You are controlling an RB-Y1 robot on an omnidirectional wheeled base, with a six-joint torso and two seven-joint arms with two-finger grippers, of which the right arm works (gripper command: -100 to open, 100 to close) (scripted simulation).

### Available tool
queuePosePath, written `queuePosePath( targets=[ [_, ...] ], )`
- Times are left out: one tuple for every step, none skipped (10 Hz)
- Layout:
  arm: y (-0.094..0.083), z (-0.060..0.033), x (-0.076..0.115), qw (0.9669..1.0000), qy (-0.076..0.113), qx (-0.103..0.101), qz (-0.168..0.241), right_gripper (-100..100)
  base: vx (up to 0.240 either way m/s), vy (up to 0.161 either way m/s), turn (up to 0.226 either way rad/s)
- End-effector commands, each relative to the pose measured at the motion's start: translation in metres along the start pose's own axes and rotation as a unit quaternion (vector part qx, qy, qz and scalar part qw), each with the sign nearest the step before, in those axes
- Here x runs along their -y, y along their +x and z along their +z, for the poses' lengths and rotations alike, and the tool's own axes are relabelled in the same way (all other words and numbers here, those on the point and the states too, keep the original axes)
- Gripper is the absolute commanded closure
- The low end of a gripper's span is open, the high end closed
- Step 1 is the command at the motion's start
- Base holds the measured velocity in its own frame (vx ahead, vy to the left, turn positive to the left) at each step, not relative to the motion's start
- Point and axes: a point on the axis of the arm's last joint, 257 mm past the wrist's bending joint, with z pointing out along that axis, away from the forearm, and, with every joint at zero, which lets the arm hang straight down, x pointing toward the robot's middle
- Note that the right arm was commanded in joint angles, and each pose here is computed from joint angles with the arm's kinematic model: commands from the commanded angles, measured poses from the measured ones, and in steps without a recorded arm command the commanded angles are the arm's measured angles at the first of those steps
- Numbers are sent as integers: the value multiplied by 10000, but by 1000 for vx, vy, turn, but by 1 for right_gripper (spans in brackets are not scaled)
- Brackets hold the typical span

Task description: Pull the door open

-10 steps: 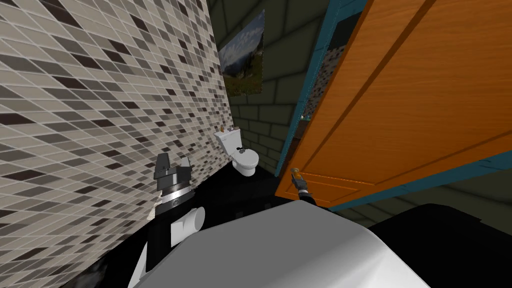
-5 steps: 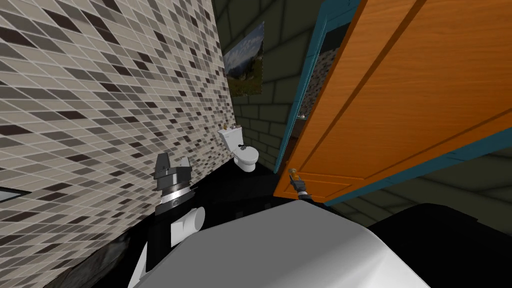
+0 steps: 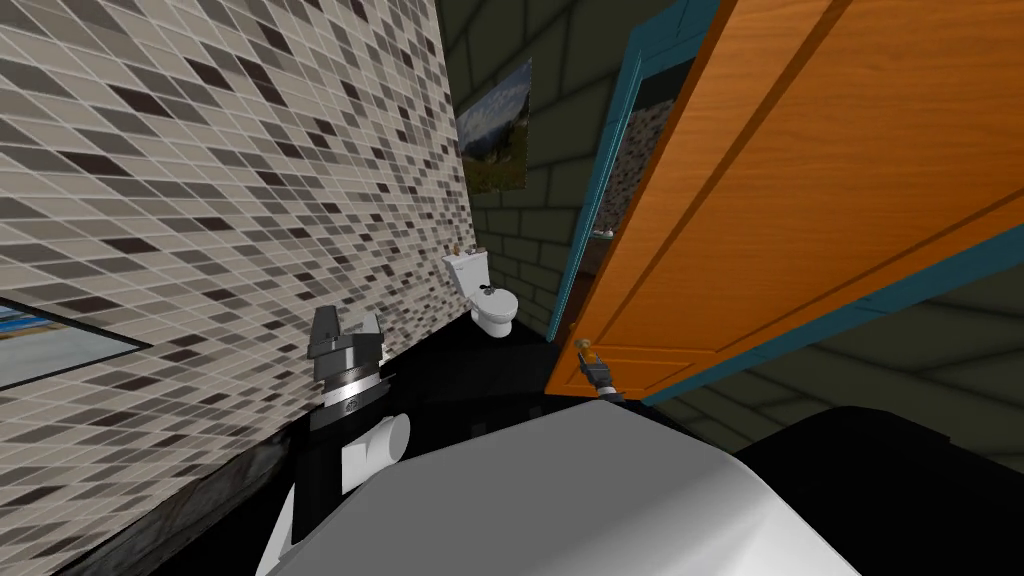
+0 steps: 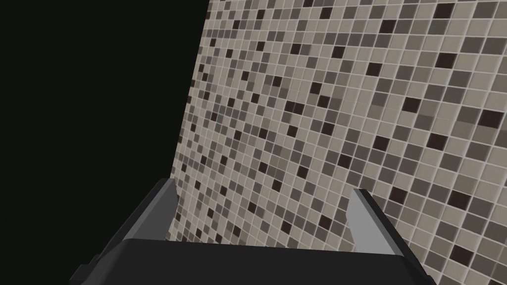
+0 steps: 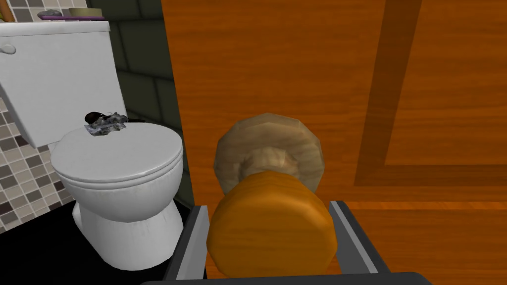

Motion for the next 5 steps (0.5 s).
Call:
queuePosePath(
  targets=[
    [10, -73, 10, 9999, 115, -11, -13, 100, -199, -17, 89],
    [15, -113, 28, 9998, 195, -18, -12, 100, -222, -46, 93],
    [20, -170, 53, 9995, 304, -24, -8, 100, -262, -52, 129],
    [25, -214, 72, 9992, 388, -27, -3, 100, -258, -29, 103],
    [6, -179, 86, 9994, 350, -8, 0, 100, -112, -3, 19]
  ],
)
